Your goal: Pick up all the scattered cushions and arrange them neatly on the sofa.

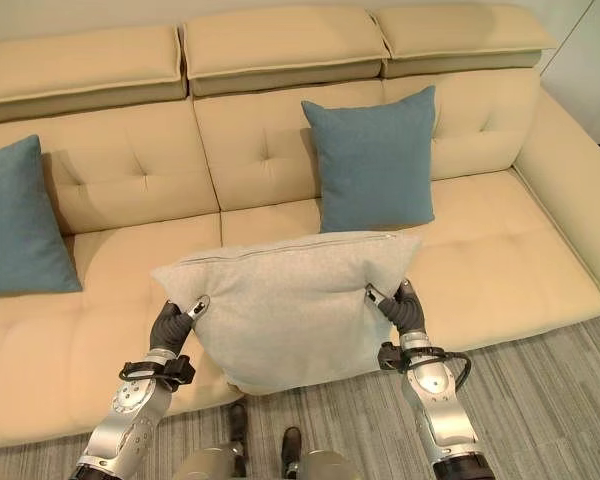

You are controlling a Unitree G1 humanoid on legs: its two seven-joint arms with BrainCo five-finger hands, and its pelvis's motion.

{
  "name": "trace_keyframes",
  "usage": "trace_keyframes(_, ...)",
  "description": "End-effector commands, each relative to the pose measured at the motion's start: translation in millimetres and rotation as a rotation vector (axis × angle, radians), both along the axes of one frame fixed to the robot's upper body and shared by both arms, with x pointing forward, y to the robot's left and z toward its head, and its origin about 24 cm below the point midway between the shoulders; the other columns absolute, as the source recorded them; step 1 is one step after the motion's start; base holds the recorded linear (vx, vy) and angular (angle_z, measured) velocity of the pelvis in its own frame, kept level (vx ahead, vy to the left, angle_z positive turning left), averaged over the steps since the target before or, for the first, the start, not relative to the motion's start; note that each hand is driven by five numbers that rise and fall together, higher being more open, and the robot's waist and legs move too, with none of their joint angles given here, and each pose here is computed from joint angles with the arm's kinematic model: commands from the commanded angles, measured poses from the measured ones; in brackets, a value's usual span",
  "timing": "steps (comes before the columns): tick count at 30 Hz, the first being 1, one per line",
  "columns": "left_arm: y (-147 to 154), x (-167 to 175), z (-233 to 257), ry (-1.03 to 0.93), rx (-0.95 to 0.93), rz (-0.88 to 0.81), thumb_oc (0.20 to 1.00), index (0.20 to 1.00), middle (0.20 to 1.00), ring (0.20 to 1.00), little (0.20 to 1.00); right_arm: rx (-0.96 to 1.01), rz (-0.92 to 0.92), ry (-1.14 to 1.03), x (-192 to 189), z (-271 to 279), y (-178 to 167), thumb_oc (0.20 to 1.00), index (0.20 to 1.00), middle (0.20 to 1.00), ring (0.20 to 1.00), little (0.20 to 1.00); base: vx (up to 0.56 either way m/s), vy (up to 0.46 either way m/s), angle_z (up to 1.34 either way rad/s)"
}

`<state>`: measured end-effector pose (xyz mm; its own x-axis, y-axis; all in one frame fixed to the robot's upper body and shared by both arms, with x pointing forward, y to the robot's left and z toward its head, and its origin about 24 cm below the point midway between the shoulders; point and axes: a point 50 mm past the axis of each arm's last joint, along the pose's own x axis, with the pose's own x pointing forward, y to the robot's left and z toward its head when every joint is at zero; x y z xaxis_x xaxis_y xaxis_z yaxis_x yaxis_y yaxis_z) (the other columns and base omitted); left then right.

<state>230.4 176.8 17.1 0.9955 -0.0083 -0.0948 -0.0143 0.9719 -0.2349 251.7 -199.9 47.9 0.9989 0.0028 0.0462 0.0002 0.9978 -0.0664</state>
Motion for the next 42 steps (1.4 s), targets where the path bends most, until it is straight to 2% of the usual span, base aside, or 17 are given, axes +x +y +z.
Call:
trace_keyframes(1, 2.0, 10.3, 50.7, -0.261, -0.007, -0.020, 0.200, 0.200, 0.200, 0.200, 0.200, 0.044, 0.037, -0.229, 8.7, 43.3, 9.3, 0.200, 0.200, 0.200, 0.200, 0.200, 0.14, 0.255, -0.43)
trace_keyframes(10, 10.3, 12.4, 49.9, -0.255, 0.012, 0.023, 0.200, 0.200, 0.200, 0.200, 0.200, 0.041, 0.052, -0.224, 13.5, 42.4, 12.2, 0.200, 0.200, 0.200, 0.200, 0.200, 0.09, 0.048, -0.22)
trace_keyframes(16, -5.0, 13.3, 50.9, -0.267, -0.015, -0.058, 0.200, 0.200, 0.200, 0.200, 0.200, 0.011, -0.005, -0.213, 7.0, 40.6, -6.6, 0.200, 0.200, 0.200, 0.200, 0.200, 0.04, -0.109, 0.48)
trace_keyframes(29, -11.5, 15.0, 56.3, -0.280, -0.026, -0.077, 0.200, 0.200, 0.200, 0.200, 0.200, -0.017, -0.032, -0.197, 5.2, 40.4, -13.4, 0.200, 0.200, 0.200, 0.200, 0.200, 0.03, 0.091, 0.15)
trace_keyframes(42, -1.0, 37.3, 93.3, -0.426, 0.082, -0.032, 0.200, 0.200, 0.200, 0.200, 0.200, -0.101, -0.054, -0.243, 27.6, 58.3, -13.5, 0.200, 0.200, 0.200, 0.200, 0.200, 0.05, 0.090, -0.04)
